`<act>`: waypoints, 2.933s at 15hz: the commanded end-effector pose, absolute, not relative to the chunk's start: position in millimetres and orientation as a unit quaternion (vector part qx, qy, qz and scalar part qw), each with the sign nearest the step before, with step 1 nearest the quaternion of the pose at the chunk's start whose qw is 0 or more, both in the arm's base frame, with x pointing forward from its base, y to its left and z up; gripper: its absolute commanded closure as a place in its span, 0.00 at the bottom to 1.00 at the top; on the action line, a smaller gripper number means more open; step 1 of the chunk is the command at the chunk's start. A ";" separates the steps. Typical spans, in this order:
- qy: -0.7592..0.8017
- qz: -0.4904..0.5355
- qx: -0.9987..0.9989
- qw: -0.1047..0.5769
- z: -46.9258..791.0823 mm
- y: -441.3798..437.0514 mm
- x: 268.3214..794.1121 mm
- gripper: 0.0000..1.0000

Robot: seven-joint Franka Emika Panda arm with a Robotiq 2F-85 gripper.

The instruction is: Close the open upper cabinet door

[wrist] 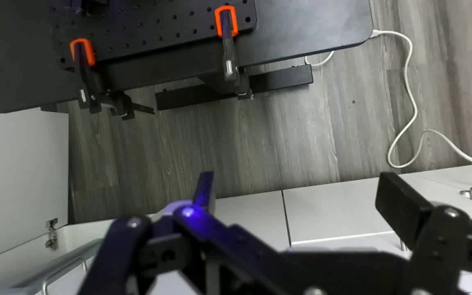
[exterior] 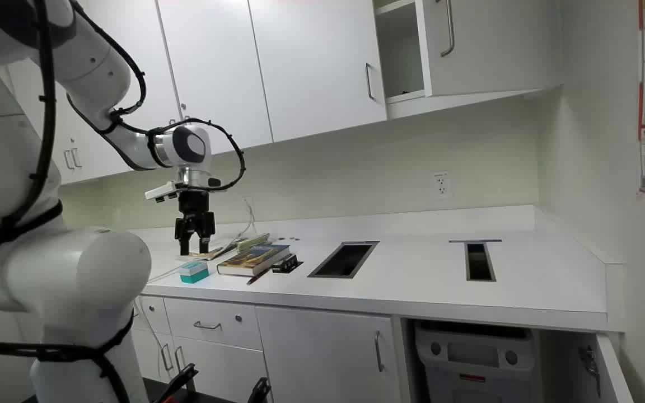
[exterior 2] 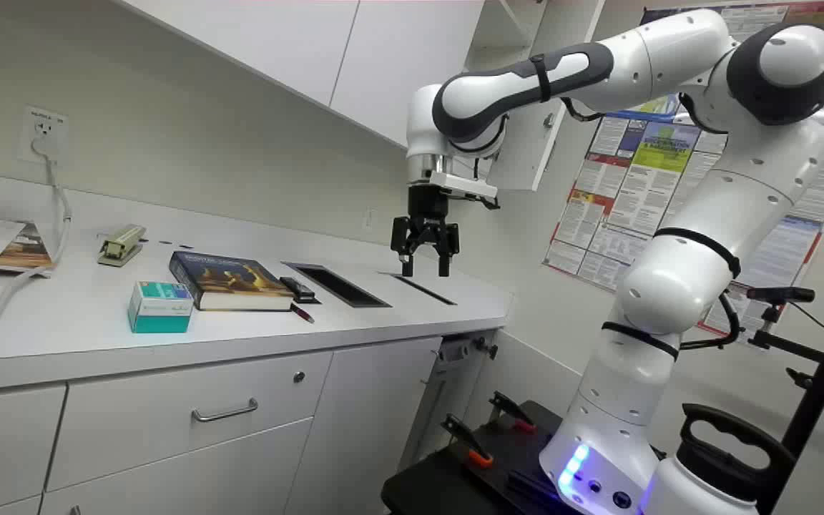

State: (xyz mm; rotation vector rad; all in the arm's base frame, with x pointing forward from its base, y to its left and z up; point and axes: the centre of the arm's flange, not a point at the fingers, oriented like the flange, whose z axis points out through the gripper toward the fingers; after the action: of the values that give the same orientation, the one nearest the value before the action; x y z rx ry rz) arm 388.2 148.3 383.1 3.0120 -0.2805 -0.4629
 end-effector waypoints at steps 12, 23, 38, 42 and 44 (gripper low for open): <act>-0.213 -0.091 0.973 0.010 414.8 76.9 388.6 0.00; -0.427 0.055 0.901 -0.064 540.1 -100.5 317.2 0.00; -0.580 0.240 0.769 -0.119 626.9 -219.9 306.0 0.00; -0.642 0.293 0.696 -0.134 664.6 -285.7 280.4 0.00; -0.670 0.315 0.658 -0.141 683.2 -315.4 265.4 0.00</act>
State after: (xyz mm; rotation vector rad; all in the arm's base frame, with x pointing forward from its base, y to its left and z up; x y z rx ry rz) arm 266.7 -277.8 655.1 2.4359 -2.1542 0.9917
